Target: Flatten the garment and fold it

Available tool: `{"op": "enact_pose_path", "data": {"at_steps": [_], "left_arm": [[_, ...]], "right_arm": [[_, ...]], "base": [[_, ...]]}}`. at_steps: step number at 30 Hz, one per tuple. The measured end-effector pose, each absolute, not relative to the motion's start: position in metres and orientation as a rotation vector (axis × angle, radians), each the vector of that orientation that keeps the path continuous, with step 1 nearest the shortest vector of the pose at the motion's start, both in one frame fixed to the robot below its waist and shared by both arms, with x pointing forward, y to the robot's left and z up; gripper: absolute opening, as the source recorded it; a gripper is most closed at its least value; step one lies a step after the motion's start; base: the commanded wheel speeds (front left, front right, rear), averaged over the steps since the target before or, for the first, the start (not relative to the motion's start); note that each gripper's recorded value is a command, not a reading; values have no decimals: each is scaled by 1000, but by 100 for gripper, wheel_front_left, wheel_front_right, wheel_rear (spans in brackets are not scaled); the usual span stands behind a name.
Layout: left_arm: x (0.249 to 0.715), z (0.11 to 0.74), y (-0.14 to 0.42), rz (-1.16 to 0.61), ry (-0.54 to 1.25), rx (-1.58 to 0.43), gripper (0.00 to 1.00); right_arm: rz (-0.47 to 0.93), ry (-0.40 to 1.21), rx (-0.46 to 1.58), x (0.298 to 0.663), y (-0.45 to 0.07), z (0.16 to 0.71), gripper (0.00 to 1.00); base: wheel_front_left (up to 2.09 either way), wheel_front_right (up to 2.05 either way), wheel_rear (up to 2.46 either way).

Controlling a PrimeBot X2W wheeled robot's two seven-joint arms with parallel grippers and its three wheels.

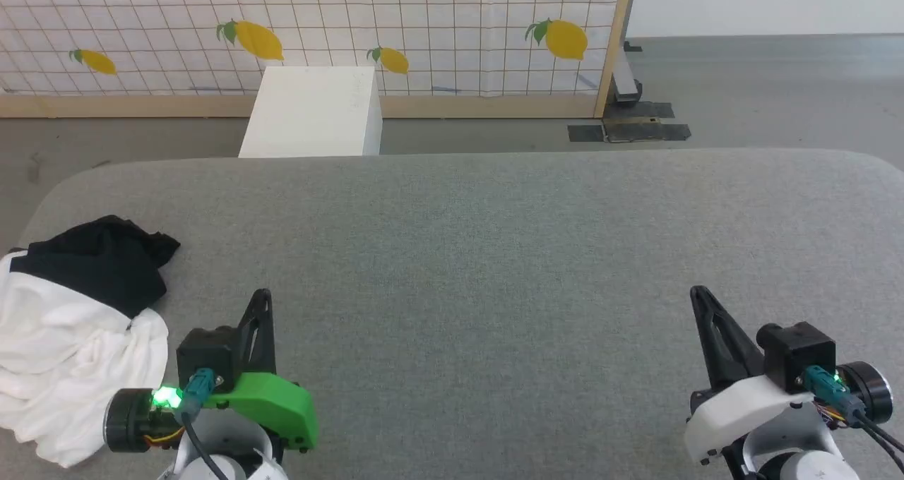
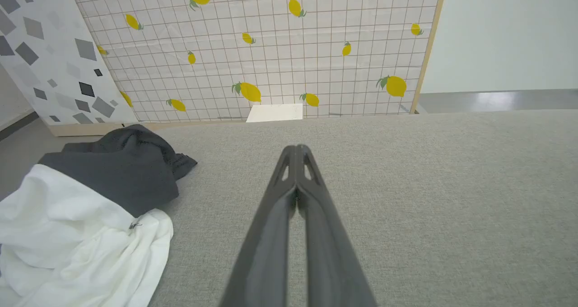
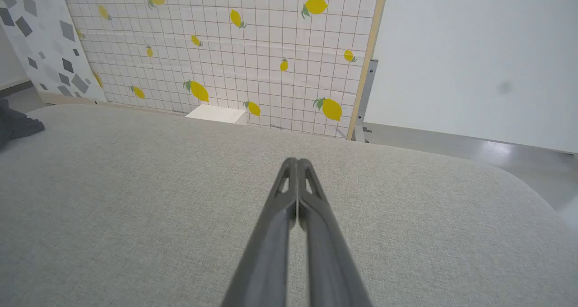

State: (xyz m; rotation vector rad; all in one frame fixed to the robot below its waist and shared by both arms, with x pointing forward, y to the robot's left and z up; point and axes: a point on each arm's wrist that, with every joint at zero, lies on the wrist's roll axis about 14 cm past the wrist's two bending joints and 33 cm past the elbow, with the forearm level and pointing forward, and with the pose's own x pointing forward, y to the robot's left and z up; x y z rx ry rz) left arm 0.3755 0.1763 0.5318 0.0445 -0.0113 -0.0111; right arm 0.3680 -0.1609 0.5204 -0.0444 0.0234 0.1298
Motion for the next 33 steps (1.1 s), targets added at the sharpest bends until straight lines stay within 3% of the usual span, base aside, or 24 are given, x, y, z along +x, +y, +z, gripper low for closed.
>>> {"op": "enact_pose_path", "data": {"at_steps": [33], "left_arm": [[375, 532, 176, -11, -11, 45, 0]], "right_arm": [[130, 23, -44, 368, -161, 520, 0]], "base": [[0, 0, 0]]}}
